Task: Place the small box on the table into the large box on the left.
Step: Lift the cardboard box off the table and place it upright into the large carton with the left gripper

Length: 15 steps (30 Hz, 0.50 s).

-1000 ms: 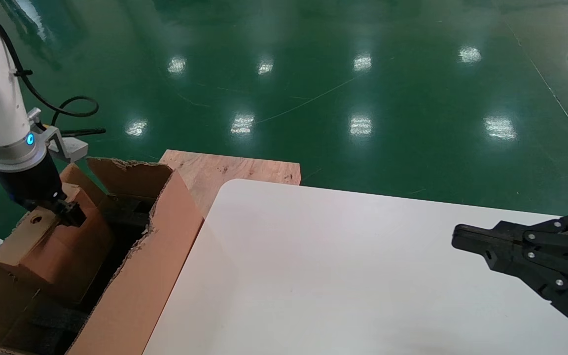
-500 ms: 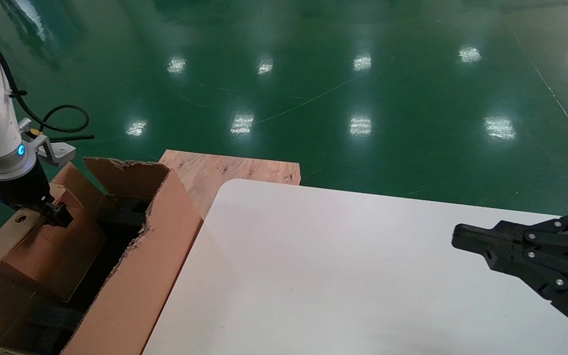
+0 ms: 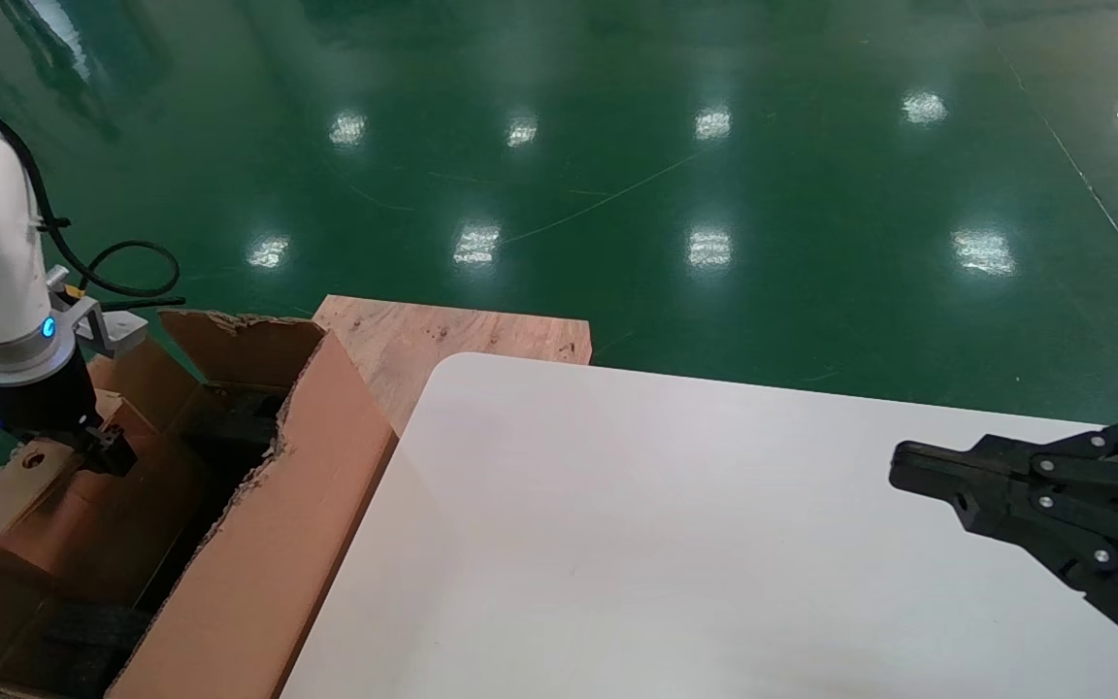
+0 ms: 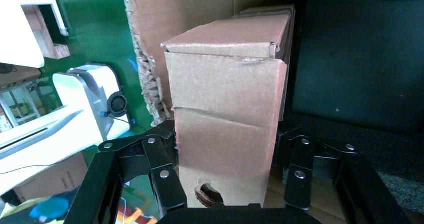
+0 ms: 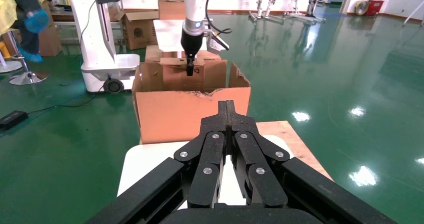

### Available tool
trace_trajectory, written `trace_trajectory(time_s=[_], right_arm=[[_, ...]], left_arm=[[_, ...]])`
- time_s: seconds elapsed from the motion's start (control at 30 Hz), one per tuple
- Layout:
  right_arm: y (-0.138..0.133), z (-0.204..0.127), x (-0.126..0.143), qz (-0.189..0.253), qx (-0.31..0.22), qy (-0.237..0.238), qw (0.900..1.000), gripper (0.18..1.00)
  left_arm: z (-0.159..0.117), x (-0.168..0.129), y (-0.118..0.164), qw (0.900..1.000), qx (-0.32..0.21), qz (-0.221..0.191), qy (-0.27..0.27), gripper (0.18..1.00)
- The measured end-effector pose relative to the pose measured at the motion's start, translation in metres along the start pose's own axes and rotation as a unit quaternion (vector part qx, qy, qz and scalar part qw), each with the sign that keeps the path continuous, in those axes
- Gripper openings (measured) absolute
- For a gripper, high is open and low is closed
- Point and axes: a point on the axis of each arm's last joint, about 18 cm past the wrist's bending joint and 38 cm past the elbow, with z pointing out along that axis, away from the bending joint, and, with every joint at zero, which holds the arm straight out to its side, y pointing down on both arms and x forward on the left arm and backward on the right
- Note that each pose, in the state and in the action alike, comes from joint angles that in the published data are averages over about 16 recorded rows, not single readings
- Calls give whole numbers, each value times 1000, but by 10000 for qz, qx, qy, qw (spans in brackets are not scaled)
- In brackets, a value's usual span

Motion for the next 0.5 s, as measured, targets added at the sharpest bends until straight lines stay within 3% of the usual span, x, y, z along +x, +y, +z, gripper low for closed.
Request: trace_trajectory(time_s=[0.5], right_arm=[[0,0,0,1,1,2,10000,191]], left_arm=[[6,4,2,10000,-57,-46,14,225]])
